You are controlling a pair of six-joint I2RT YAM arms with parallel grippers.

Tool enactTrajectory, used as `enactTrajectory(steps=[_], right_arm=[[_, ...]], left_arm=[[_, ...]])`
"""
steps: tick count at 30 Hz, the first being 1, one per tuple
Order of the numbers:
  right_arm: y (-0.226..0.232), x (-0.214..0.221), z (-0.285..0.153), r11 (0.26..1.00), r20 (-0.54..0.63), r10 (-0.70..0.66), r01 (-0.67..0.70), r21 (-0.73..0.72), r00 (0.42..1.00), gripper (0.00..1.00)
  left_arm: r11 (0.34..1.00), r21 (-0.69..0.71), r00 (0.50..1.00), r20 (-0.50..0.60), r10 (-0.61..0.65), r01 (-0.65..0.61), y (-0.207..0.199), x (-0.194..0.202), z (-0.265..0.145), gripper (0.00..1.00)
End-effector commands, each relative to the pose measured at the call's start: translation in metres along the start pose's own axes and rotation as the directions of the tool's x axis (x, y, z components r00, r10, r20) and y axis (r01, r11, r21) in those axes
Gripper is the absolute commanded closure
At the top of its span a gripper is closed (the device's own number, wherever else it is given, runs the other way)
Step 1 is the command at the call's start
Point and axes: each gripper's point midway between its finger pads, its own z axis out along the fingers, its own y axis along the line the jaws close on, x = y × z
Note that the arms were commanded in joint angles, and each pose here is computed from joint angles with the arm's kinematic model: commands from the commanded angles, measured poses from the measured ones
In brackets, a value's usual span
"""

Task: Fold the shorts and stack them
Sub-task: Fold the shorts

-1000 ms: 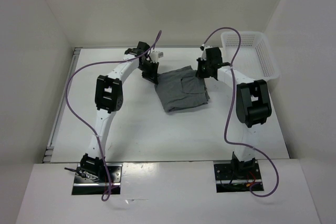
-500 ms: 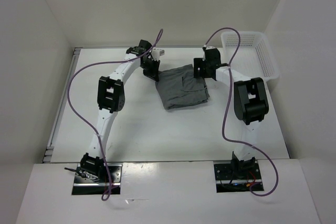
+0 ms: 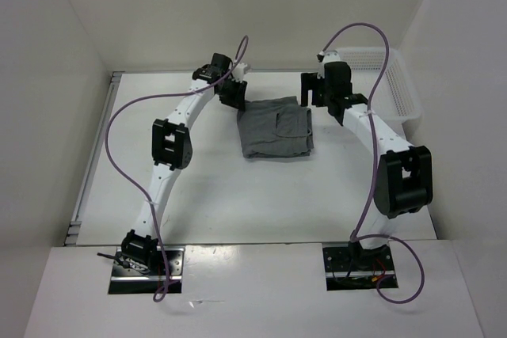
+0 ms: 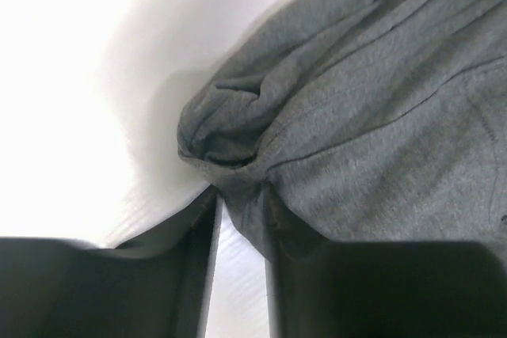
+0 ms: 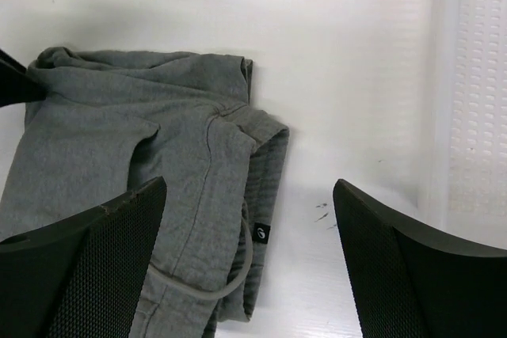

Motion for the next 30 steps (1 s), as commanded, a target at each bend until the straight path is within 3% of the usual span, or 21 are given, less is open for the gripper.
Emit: enactTrajectory(steps=[1, 7, 8, 14, 15, 18, 19, 22, 23, 30], right_arm=[[-0.010, 0.005, -0.011, 0.998, -0.017, -0.048, 0.048, 0.031, 0.999, 0.09], [-0.008, -0.006, -0.019, 0.997, 0.002, -0.082, 0.082, 0.012, 0.997, 0.09], [-0.008, -0.014, -0.023, 0.995, 0.023, -0.094, 0.094, 0.012, 0.995, 0.09], [-0.010, -0.024, -0.049, 0.989, 0.044, -0.149, 0.149, 0.006, 0.988, 0.07], [-0.011, -0.027, -0.055, 0.985, 0.050, -0.170, 0.170, 0.008, 0.984, 0.06], [-0.033, -0.022, -0.073, 0.981, 0.041, -0.191, 0.189, 0.045, 0.981, 0.03], [-0.040, -0.026, -0.087, 0.982, 0.059, -0.183, 0.180, 0.061, 0.981, 0.01], [-0.072, -0.027, -0.107, 0.978, 0.077, -0.177, 0.166, 0.125, 0.981, 0.01], [-0.084, -0.037, -0.124, 0.975, 0.116, -0.176, 0.157, 0.159, 0.978, 0.01], [-0.120, -0.032, -0.193, 0.938, 0.199, -0.223, 0.155, 0.309, 0.954, 0.01]], left_arm=[[0.997, -0.014, 0.992, 0.099, 0.073, -0.072, -0.005, -0.030, 0.002, 0.55], [0.993, -0.088, 0.986, 0.141, 0.092, -0.080, 0.002, -0.049, -0.015, 0.32], [0.992, -0.097, 0.982, 0.166, 0.095, -0.079, 0.004, -0.058, -0.029, 0.26], [0.983, -0.171, 0.959, 0.260, 0.112, -0.068, 0.005, -0.094, -0.108, 0.15], [0.985, -0.165, 0.971, 0.219, 0.093, -0.057, 0.005, -0.079, -0.106, 0.13], [0.983, -0.180, 0.971, 0.232, 0.065, -0.023, 0.013, -0.075, -0.152, 0.11], [0.981, -0.192, 0.975, 0.218, 0.037, 0.006, 0.020, -0.062, -0.169, 0.05], [0.980, -0.198, 0.972, 0.234, 0.010, 0.037, 0.022, -0.048, -0.210, 0.04], [0.975, -0.209, 0.978, 0.206, -0.031, 0.075, 0.037, -0.027, -0.212, 0.00], [0.925, -0.330, 0.958, 0.268, -0.099, 0.189, 0.064, 0.027, -0.293, 0.00]])
